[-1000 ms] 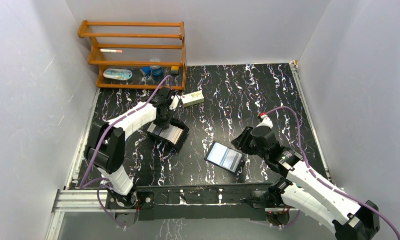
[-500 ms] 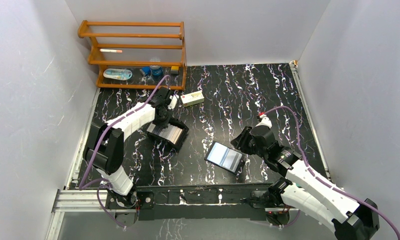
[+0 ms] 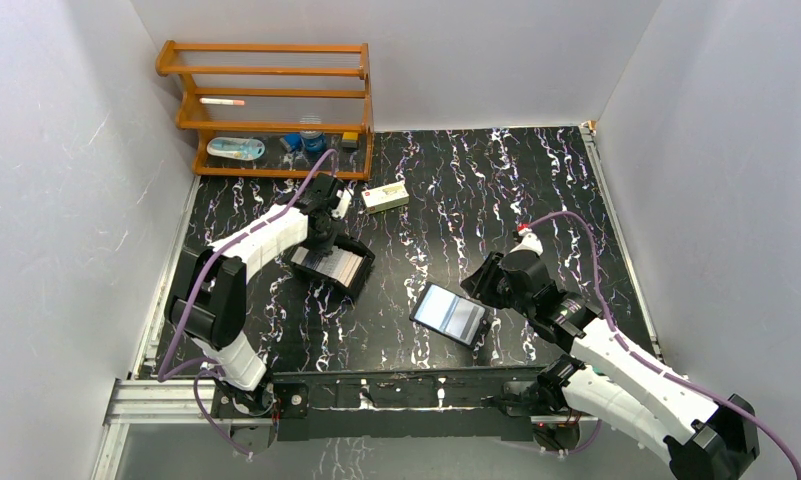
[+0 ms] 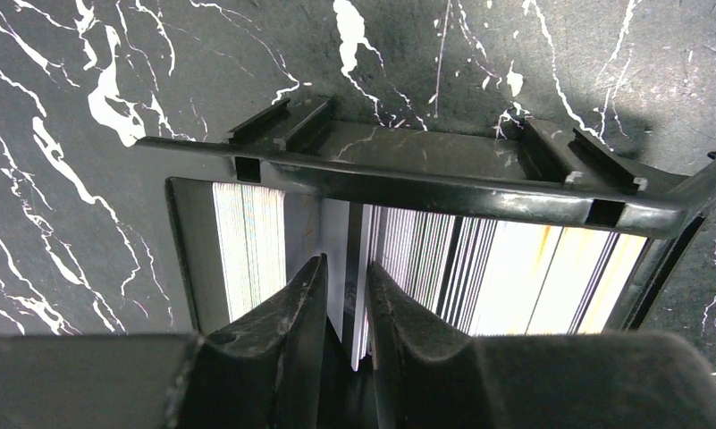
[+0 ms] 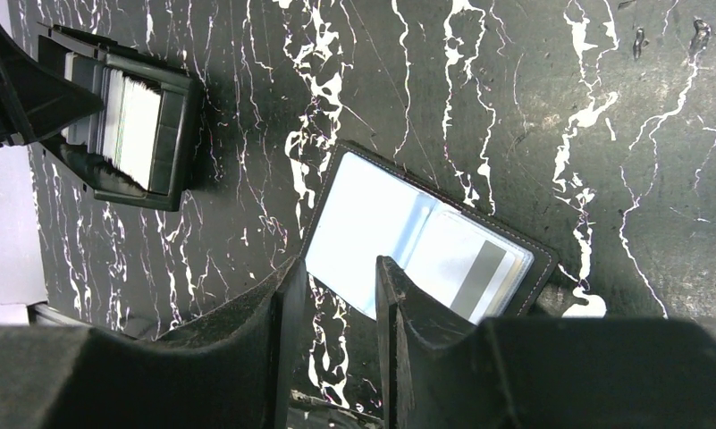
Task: Put the credit cards into the card holder
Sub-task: Pick up the credit card from the storage box.
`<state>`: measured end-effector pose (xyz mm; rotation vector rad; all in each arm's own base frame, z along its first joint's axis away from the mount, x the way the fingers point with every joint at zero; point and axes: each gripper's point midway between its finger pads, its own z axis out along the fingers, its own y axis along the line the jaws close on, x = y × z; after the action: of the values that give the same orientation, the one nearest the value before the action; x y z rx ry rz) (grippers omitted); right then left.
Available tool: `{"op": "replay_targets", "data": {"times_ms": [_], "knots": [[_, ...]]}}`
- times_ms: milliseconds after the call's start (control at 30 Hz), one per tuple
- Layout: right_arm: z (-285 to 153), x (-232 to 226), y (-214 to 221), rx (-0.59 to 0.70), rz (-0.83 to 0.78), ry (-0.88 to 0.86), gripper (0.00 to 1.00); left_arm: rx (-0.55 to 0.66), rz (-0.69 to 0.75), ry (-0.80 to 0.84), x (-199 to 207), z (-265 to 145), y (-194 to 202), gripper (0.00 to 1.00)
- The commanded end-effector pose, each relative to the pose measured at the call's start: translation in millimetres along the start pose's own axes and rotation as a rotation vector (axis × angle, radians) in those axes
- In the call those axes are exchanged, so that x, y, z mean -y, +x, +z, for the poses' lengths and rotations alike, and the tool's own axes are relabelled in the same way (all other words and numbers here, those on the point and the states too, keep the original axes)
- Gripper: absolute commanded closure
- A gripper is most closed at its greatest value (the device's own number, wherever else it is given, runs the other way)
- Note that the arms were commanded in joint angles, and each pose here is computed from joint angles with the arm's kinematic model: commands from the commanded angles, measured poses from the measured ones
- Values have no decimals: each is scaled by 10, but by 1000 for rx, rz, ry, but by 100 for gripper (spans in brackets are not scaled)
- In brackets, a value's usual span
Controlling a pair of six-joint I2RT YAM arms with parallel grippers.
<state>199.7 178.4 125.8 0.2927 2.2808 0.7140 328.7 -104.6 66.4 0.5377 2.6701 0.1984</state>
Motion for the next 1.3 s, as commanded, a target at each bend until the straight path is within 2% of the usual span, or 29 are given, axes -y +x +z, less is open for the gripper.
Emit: {"op": "replay_targets", "data": {"times_ms": [0, 167, 1267], "knots": [[4, -107, -94, 32, -6, -40, 58, 13, -3, -51, -157, -150, 17, 77], [17, -101, -76, 28, -3, -42, 58, 7, -4, -41, -145, -160, 26, 72], [56, -102, -36, 14, 4, -47, 59, 11, -18, -43, -164, -255, 6, 71]]}}
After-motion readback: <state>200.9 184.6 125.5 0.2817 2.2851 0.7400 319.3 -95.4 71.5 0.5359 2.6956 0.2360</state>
